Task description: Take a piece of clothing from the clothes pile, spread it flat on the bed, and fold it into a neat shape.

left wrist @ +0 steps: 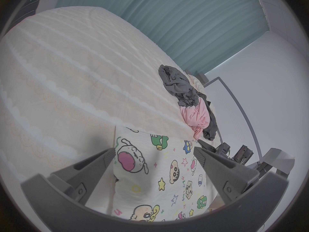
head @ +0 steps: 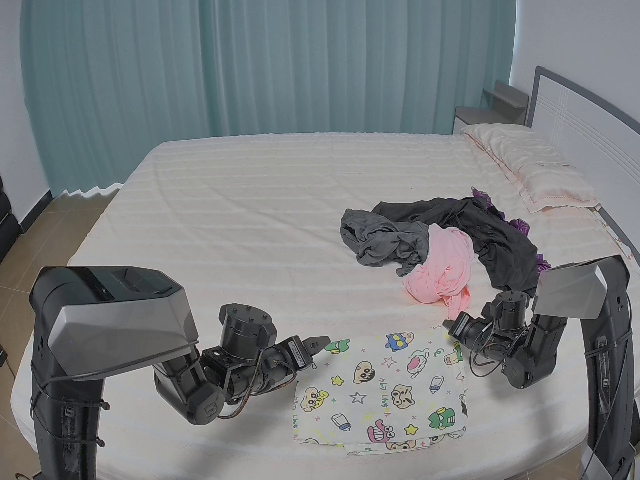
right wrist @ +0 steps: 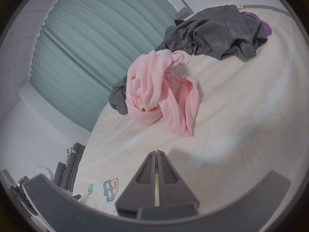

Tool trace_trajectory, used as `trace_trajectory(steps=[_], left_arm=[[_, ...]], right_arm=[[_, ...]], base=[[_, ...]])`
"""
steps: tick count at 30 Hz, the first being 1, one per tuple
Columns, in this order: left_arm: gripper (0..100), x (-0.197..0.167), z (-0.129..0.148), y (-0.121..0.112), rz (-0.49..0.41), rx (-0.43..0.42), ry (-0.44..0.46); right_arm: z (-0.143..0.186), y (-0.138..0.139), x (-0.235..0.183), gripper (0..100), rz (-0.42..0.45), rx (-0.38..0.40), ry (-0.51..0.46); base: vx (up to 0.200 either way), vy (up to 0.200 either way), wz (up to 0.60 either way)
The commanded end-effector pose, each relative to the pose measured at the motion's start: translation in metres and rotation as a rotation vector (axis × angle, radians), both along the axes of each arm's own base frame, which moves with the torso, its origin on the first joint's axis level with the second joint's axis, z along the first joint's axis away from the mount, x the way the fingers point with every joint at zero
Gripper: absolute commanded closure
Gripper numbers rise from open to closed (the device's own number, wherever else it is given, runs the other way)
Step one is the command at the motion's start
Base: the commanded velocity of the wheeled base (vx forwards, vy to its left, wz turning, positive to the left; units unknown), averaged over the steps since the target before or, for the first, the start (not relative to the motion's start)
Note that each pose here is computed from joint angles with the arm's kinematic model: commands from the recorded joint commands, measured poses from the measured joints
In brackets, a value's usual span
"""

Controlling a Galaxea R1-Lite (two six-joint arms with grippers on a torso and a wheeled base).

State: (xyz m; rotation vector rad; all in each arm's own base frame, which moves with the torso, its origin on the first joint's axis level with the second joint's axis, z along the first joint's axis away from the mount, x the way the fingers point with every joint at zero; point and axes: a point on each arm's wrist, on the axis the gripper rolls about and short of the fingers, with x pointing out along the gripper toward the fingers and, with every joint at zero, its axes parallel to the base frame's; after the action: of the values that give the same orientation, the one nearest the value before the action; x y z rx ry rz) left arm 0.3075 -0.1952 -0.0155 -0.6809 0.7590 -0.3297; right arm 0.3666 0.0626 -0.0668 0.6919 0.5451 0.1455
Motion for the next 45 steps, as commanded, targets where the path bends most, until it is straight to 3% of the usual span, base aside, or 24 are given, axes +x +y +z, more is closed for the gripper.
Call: trace_trajectory(steps=[1, 3, 4, 18, 37, 45], left_arm=[[0, 0.000, 0.002, -0.001, -0.001, -0.011, -0.013], [0, -0.002, 0.003, -0.004, -0.008, -0.016, -0.021], [0, -0.003, 0.004, -0.006, -0.008, -0.020, -0.029], [0, -0.027, 0.009, -0.038, -0.030, -0.113, -0.013], [0, -0.046, -0.011, -0.045, -0.132, 0.044, 0.032], [0, -0.047, -0.014, -0.046, -0.116, 0.062, 0.018]], right_arm=[[-0.002, 0.000, 0.001, 100, -0.003, -0.002, 0.001], [-0.002, 0.000, 0.001, 100, -0.005, 0.000, 0.004], [-0.002, 0.000, 0.001, 0, -0.008, 0.004, 0.002], [0.002, -0.001, -0.009, 0, -0.041, 0.025, -0.042], [0.001, -0.001, -0.017, 0, -0.038, 0.026, -0.035], [0.005, -0.001, -0.020, 0, -0.039, 0.030, -0.062]], base=[[0.000, 0.000, 0.00], [0.000, 0.000, 0.00], [0.000, 0.000, 0.00], [0.000, 0.000, 0.00], [0.000, 0.000, 0.00], [0.000, 0.000, 0.00]])
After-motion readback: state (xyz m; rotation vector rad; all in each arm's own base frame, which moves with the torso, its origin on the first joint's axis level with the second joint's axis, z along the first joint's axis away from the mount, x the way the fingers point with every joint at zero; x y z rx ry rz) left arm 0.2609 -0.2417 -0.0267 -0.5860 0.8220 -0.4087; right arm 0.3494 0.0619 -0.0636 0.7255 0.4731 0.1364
